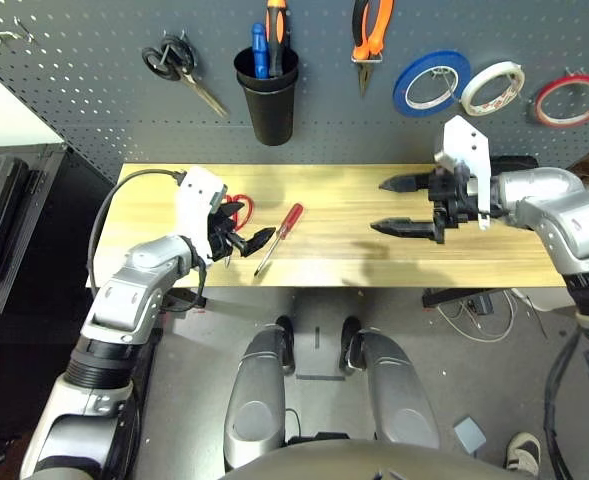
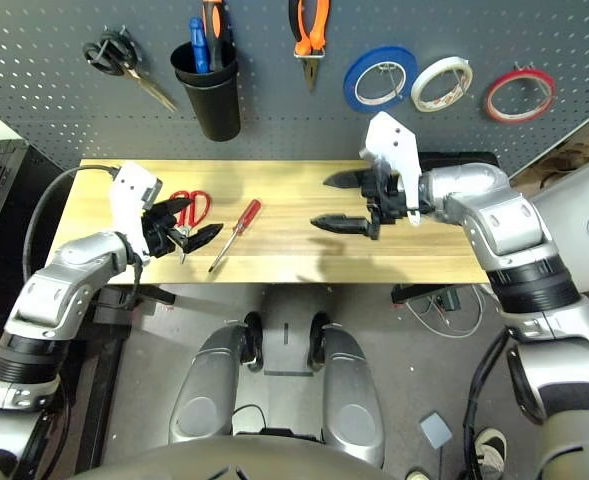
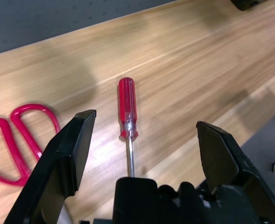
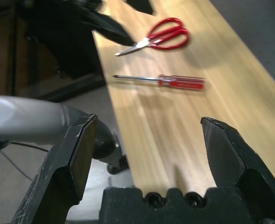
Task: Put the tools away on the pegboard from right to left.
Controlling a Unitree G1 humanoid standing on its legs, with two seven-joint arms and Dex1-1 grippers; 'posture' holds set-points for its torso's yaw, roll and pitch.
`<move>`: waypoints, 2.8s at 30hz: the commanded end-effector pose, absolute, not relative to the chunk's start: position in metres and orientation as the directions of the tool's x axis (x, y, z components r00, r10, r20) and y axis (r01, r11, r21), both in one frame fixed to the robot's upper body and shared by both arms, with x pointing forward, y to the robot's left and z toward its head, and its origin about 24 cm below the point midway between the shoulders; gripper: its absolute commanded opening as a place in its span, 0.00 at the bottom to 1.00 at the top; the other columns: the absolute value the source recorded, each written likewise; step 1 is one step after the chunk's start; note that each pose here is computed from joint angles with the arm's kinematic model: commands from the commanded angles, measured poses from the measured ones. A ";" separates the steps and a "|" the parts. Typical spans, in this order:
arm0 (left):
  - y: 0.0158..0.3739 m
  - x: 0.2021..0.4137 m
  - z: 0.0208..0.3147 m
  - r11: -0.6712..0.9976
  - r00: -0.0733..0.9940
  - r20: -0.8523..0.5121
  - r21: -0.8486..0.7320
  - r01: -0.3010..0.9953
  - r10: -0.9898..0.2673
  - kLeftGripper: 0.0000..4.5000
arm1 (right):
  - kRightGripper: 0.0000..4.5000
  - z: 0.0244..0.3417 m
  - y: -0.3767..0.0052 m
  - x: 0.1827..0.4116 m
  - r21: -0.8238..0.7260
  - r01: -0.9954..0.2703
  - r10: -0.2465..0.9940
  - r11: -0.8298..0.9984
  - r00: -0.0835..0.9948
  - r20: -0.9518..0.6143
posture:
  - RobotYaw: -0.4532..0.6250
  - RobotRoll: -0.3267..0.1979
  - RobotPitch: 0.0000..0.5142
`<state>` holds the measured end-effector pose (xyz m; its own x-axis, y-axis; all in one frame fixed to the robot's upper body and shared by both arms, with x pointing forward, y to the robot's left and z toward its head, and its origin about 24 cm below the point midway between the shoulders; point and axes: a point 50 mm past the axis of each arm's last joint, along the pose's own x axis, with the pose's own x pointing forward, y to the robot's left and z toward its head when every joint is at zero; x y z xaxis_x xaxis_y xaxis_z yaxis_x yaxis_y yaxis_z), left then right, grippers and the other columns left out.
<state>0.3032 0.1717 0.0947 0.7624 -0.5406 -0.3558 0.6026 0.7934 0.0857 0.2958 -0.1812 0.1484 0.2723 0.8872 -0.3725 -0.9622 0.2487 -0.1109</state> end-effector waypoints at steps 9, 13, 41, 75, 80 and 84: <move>0.148 0.328 0.054 0.875 0.785 -0.468 0.052 0.482 -0.405 1.00 | 0.99 0.104 -0.195 0.294 -0.197 -0.962 0.883 0.189 0.254 -0.395 | 0.41 0.62 0.64; 0.141 0.335 0.049 0.868 0.770 -0.499 0.068 0.492 -0.398 1.00 | 0.99 0.101 -0.196 0.290 -0.173 -0.976 0.892 0.132 0.193 -0.410 | 0.41 0.62 0.65; 0.125 0.360 0.032 0.791 0.642 -0.646 0.096 0.605 -0.413 0.36 | 1.00 0.098 -0.199 0.272 -0.125 -0.976 0.891 0.176 0.212 -0.402 | 0.36 0.62 0.78; 0.183 0.242 0.243 0.837 0.830 0.111 0.101 0.538 -0.547 0.18 | 1.00 0.222 -0.223 0.310 -0.360 -0.880 0.947 0.309 0.321 0.027 | 0.48 0.62 0.51; 0.183 0.240 0.266 0.821 0.802 0.179 0.135 0.554 -0.570 0.18 | 1.00 0.245 -0.222 0.308 -0.415 -0.856 0.947 0.309 0.316 0.054 | 0.48 0.62 0.51; 0.200 0.243 0.280 0.863 0.824 0.256 0.168 0.477 -0.505 0.18 | 1.00 0.254 -0.222 0.307 -0.432 -0.847 0.947 0.310 0.317 0.058 | 0.46 0.62 0.50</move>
